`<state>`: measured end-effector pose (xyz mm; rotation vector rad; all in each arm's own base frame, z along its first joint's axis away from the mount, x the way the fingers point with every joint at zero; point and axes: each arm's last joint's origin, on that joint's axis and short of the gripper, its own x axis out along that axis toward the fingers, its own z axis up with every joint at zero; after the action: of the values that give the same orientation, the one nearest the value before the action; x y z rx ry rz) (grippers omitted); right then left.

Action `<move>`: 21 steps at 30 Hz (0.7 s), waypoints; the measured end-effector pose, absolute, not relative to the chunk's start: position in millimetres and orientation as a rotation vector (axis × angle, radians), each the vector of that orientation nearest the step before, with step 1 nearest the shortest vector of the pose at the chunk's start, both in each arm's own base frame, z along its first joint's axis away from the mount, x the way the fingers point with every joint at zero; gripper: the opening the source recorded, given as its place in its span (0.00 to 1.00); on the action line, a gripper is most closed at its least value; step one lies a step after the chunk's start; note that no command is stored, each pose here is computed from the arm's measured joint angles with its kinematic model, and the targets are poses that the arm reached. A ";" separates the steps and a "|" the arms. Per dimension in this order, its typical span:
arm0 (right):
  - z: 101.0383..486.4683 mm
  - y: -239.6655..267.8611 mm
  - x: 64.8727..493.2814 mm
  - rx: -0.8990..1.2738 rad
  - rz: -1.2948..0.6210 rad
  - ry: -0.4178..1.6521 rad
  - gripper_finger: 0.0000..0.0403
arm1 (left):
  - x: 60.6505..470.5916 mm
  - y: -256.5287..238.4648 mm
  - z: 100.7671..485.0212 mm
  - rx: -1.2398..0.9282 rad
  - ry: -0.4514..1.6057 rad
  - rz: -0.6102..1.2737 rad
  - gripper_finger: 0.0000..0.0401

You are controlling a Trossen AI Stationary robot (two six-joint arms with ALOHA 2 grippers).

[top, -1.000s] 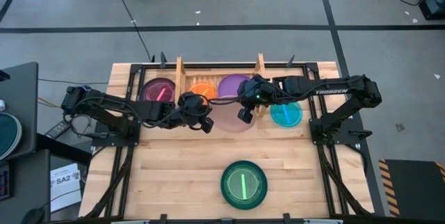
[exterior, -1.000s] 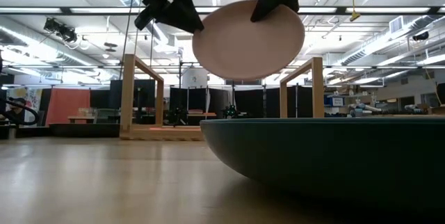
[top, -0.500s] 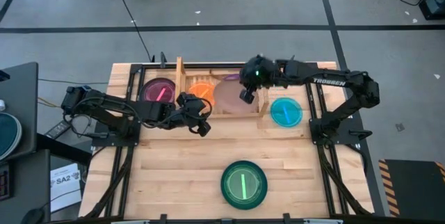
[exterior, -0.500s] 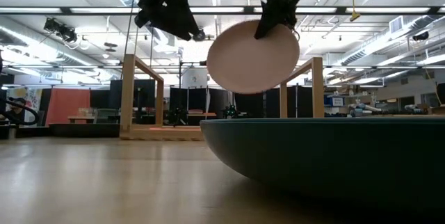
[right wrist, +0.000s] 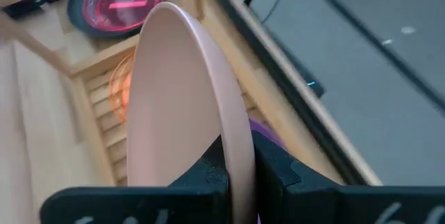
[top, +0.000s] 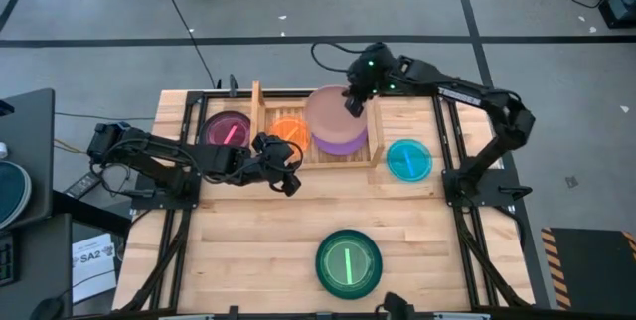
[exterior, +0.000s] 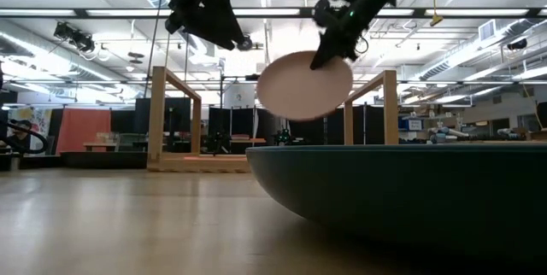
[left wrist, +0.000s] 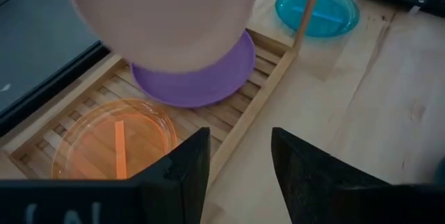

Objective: Place and stack plates onto a shelf
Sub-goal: Stack the large pink plate on top of the purple plate on the shelf

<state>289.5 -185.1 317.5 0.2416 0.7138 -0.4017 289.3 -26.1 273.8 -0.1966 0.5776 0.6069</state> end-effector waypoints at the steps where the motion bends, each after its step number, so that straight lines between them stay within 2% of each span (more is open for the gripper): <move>1: 311.6 -189.0 292.0 0.245 -0.382 0.726 0.10 | 289.4 -26.1 273.8 -0.198 0.579 0.604 0.40; 11: 258.2 -223.0 303.6 0.285 -0.344 0.856 0.10 | 289.4 -26.2 273.8 -0.199 0.579 0.602 0.40; 21: 252.0 -233.2 298.9 0.329 -0.325 0.860 0.10 | 289.4 -26.2 273.6 -0.199 0.580 0.602 0.40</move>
<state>298.9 -233.2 252.0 0.3291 0.8598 -0.3245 289.4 -26.2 273.6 -0.1993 0.5801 0.6016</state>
